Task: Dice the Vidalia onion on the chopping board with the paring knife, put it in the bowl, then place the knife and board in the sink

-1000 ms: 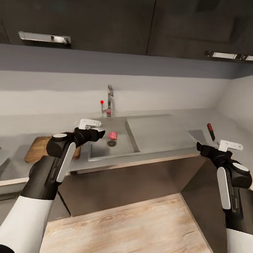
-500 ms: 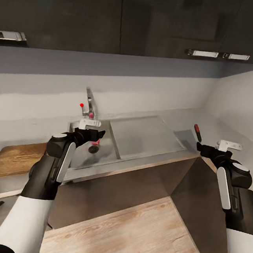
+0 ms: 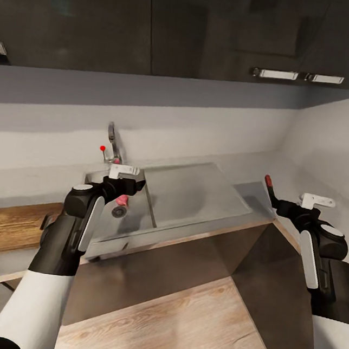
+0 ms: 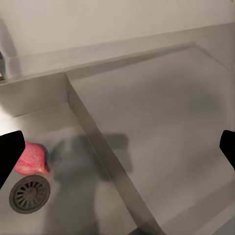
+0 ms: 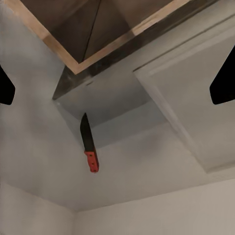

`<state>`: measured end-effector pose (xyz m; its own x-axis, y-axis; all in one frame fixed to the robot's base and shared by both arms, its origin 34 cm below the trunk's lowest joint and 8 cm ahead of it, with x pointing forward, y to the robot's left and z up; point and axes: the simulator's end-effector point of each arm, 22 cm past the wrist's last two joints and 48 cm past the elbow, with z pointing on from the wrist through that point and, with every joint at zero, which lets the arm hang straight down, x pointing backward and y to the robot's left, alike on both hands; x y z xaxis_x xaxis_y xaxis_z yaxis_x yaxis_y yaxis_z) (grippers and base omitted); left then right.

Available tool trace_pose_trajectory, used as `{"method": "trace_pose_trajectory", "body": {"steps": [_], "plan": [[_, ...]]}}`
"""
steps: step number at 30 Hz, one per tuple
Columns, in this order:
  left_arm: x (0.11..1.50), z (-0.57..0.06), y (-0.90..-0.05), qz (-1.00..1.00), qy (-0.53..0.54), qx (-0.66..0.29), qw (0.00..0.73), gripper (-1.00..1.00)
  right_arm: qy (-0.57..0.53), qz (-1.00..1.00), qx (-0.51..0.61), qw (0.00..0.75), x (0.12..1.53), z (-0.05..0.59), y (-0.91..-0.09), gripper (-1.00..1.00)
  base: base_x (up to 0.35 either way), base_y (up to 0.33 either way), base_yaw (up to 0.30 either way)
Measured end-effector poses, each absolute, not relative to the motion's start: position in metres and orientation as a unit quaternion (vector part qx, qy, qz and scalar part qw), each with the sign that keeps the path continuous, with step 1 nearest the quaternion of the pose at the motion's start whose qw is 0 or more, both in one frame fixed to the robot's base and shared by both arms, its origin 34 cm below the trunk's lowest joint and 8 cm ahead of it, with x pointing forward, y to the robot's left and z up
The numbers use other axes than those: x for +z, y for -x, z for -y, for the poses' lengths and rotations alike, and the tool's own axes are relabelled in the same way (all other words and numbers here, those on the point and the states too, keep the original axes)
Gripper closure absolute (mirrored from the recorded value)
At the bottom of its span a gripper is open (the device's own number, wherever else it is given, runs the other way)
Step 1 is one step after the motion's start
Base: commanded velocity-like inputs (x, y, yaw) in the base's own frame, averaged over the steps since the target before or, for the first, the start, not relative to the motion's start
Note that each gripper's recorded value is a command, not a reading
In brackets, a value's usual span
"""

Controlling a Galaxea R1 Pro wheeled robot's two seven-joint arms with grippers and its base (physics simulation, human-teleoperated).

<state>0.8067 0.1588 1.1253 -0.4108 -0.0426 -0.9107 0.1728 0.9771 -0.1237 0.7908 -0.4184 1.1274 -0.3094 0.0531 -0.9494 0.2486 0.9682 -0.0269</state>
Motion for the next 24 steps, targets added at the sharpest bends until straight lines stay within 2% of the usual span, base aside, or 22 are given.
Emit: {"method": "trace_pose_trajectory", "body": {"steps": [14, 24], "plan": [[1.123, -0.126, -0.802, -0.832, -0.079, -0.104, 0.539, -1.00, -0.090, -0.807, -0.084, 0.578, 1.124, 0.415, -0.792, -1.00, 0.004, -0.002, 0.000], [1.121, -0.125, -0.802, -0.833, -0.080, -0.105, 0.537, -1.00, -0.085, -0.809, -0.083, 0.576, 1.121, 0.411, -0.793, -1.00, 0.222, -0.132, 0.000]]}}
